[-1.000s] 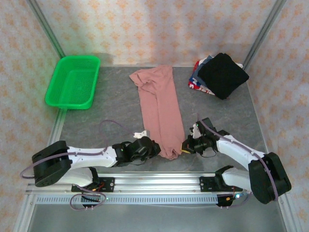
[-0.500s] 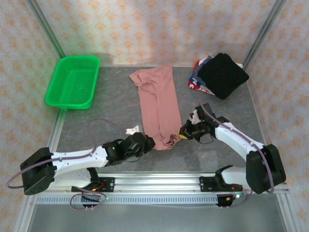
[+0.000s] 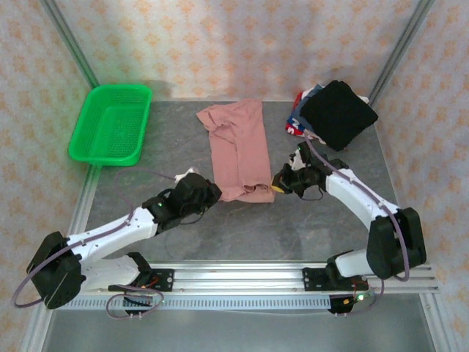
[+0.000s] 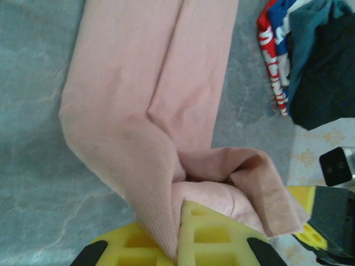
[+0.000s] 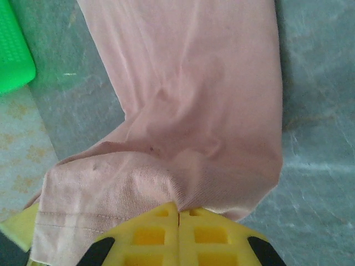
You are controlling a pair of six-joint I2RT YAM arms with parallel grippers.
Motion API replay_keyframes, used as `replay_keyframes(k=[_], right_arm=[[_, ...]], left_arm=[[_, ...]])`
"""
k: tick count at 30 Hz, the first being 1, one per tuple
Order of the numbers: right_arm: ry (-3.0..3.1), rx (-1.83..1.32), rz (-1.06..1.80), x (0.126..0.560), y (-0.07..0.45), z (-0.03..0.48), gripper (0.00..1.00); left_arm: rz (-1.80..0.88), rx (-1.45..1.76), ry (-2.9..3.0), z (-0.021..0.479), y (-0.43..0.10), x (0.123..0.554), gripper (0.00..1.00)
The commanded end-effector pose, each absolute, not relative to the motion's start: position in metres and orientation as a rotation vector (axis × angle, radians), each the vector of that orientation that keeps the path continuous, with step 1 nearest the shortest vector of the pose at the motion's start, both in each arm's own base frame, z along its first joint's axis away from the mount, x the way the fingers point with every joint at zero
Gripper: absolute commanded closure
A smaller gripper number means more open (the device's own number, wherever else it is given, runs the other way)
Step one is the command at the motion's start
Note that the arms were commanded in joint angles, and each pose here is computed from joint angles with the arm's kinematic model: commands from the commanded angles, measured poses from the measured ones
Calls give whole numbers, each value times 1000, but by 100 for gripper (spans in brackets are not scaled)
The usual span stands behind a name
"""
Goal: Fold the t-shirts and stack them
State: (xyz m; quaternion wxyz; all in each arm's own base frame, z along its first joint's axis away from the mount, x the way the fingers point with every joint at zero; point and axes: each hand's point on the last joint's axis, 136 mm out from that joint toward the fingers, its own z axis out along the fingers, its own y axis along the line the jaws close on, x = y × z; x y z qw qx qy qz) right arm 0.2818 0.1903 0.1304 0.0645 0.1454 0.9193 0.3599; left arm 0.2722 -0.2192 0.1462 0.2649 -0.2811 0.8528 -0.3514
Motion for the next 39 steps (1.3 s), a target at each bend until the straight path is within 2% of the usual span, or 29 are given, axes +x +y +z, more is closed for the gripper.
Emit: replay_keyframes(k=[1, 7, 19, 39], right_arm=[[2761, 444, 1043, 301, 187, 135, 100], [2747, 436, 1033, 333, 192, 141, 100], [2759, 380, 969, 406, 196, 142, 100], [2869, 383, 825, 488, 201, 77, 100]], left_arm=[[-907, -703, 2362, 150, -217, 284, 99], [-910, -694, 2374, 163, -220, 321, 100], [-826, -721, 2426, 158, -197, 385, 100], [-777, -774, 2540, 84, -191, 475, 98]])
